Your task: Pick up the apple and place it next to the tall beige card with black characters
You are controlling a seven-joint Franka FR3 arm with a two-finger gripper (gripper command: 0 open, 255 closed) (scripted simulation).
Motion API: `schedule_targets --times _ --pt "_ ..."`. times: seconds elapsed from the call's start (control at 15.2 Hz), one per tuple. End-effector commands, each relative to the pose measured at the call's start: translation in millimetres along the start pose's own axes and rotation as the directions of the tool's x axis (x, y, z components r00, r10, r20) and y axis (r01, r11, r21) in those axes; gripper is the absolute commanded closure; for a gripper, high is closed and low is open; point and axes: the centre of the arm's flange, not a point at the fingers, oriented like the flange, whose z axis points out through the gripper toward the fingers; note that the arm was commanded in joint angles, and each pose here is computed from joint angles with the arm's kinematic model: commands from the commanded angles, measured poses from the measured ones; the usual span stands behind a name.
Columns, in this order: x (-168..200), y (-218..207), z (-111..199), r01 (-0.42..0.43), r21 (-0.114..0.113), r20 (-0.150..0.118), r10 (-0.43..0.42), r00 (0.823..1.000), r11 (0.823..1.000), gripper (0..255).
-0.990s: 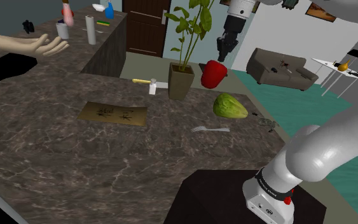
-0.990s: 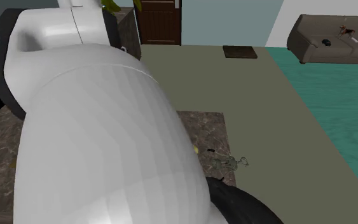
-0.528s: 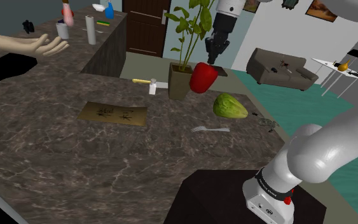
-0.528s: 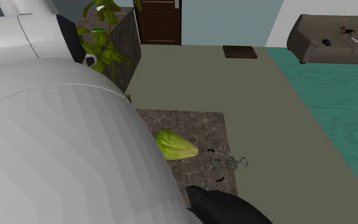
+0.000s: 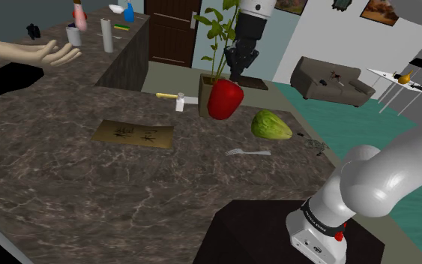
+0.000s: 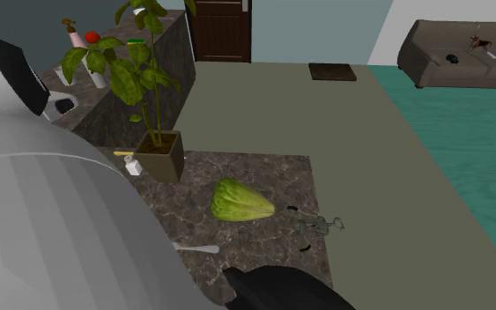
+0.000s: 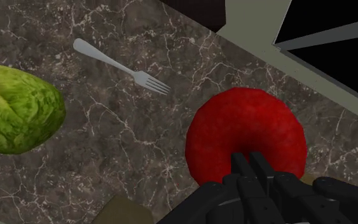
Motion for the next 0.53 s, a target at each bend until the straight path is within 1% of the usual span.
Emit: schedule_targets --times 0.0,0.46 --pt "-4 -27 2 -0.001 0.000 0.000 0.001 1.000 1.000 255" --pt "-23 -118 7 -0.001 0.000 0.000 0.001 1.000 1.000 255"
